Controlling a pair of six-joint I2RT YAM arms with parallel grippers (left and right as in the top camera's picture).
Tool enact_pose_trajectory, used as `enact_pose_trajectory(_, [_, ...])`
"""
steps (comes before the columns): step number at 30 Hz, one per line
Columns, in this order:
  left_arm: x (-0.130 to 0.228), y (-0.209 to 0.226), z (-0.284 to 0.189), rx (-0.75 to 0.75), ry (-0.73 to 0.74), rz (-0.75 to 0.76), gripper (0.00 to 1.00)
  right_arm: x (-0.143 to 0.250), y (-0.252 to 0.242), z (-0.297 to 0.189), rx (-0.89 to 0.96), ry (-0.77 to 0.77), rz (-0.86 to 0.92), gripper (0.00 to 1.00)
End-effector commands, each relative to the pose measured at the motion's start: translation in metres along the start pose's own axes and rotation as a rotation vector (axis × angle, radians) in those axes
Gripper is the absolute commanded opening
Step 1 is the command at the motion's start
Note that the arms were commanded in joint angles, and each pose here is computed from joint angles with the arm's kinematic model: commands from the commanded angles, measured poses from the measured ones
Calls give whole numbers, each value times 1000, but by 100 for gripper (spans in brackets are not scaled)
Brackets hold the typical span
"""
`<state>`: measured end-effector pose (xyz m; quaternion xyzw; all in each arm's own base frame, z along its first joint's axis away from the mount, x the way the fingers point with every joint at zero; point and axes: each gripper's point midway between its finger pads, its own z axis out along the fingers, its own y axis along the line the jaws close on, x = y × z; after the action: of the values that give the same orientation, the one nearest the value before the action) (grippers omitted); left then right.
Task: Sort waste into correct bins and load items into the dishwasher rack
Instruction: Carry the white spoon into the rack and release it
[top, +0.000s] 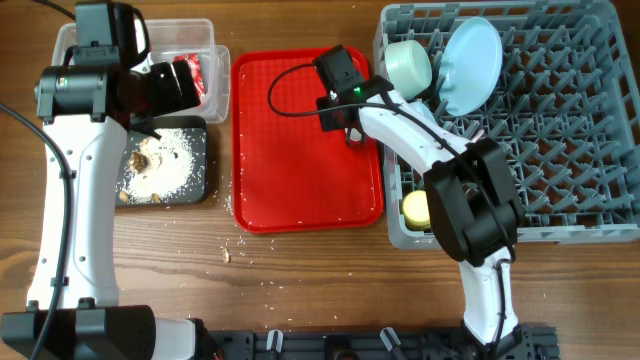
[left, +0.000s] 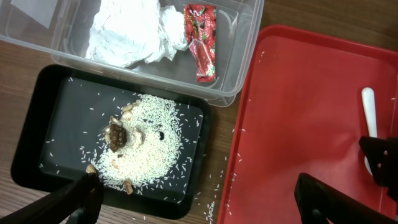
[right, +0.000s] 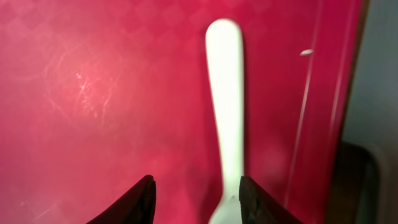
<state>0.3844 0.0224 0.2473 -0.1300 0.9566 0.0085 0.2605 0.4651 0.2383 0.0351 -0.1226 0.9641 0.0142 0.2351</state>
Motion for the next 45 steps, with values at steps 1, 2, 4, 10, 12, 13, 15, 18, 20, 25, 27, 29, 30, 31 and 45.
enact_pose_trajectory(1, [-4,2,-2,-9,-14,-17,100,-11,-20,2,66,-32,-3,41])
enact_pose_trajectory(2, [-4,2,-2,-8,-14,-17,100,-9,-25,10,72,-23,5,40])
enact_pose_trajectory(4, [-4,2,-2,-8,-14,-17,100,-4,-30,20,70,-2,15,39])
enact_pose_trajectory(10, [-4,2,-2,-8,-14,-17,100,12,-11,37,-55,61,20,31])
enact_pose_trajectory(12, [-4,2,-2,-8,-14,-17,100,23,1,42,-122,104,21,27])
enact_pose_trajectory(13, [-4,2,-2,-9,-14,-17,100,27,4,42,-140,122,23,25])
enact_pose_trajectory(15, [-4,2,-2,-9,-14,-17,100,30,7,42,-157,135,26,18])
enact_pose_trajectory(18, [-4,2,-2,-9,-14,-17,100,35,10,41,-163,153,44,5])
enact_pose_trajectory(20, [-4,2,-2,-8,-14,-17,100,36,16,38,-198,166,48,4])
enact_pose_trajectory(25, [-4,2,-2,-8,-14,-17,100,7,27,-23,-291,97,81,4])
enact_pose_trajectory(27, [-4,2,-2,-8,-14,-17,100,-14,25,-73,-315,20,79,4])
enact_pose_trajectory(29, [-4,2,-2,-9,-14,-17,100,-29,15,-136,-319,-64,81,4])
enact_pose_trajectory(30, [-4,2,-2,-8,-14,-17,100,-33,0,-172,-286,-112,102,4])
enact_pose_trajectory(31, [-4,2,-2,-9,-14,-17,100,-32,-15,-196,-246,-138,140,4])
enact_pose_trajectory(45, [-4,2,-2,-8,-14,-17,100,124,-196,-222,364,110,1006,4])
